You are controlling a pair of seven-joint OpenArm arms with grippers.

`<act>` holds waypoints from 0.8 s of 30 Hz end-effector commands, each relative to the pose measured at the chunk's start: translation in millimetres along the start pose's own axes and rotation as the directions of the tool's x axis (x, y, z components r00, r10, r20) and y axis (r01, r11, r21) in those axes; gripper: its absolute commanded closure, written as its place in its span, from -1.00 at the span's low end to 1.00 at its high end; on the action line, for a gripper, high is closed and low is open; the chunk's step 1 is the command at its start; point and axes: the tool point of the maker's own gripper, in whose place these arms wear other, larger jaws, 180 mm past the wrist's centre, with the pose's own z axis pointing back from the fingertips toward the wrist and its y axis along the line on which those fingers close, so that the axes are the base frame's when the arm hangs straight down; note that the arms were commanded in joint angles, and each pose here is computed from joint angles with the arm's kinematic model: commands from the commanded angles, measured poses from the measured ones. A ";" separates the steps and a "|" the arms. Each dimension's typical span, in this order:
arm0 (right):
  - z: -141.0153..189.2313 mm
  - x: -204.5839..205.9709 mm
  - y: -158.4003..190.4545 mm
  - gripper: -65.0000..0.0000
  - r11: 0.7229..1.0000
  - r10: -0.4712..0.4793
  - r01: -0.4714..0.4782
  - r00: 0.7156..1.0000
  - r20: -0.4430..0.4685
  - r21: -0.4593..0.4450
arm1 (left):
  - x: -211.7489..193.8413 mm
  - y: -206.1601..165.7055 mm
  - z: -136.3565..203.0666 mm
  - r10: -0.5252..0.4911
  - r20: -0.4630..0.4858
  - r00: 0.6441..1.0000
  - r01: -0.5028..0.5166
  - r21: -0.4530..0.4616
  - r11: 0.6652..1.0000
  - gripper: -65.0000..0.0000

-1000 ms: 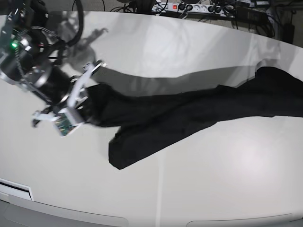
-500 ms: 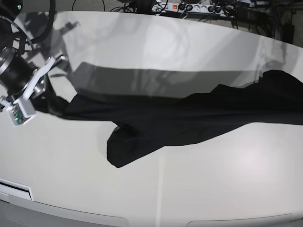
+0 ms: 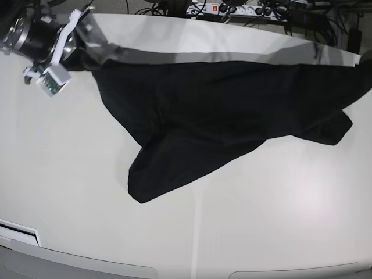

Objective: Layout the t-shirt on the table in an organized manner, then fold the t-shirt properly
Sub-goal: 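Lift the shirt with both grippers and fling it out over the table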

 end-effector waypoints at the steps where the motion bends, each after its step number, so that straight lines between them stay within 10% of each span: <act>1: 0.0 -1.7 8.6 1.00 1.000 0.015 -0.015 1.000 -0.006 0.021 | 3.4 -7.9 1.3 -0.014 0.012 1.000 0.015 -0.035 0.999 1.00; 13: -24.9 -63.9 0.9 1.00 0.994 -0.031 0.002 0.968 -0.250 -0.112 | -28.7 -93.6 -57.9 -0.029 -0.080 0.996 0.001 -0.331 0.944 1.00; 20: -26.0 -33.4 -36.8 1.00 0.959 0.050 -0.085 0.989 -0.137 -0.270 | 27.3 -50.2 -90.5 -0.122 0.121 0.985 0.129 -0.052 0.990 1.00; 24: 5.0 49.1 -107.8 1.00 0.825 0.096 -0.051 0.994 0.051 -0.562 | 120.0 47.5 -48.4 -0.236 0.280 0.931 0.126 0.359 0.925 1.00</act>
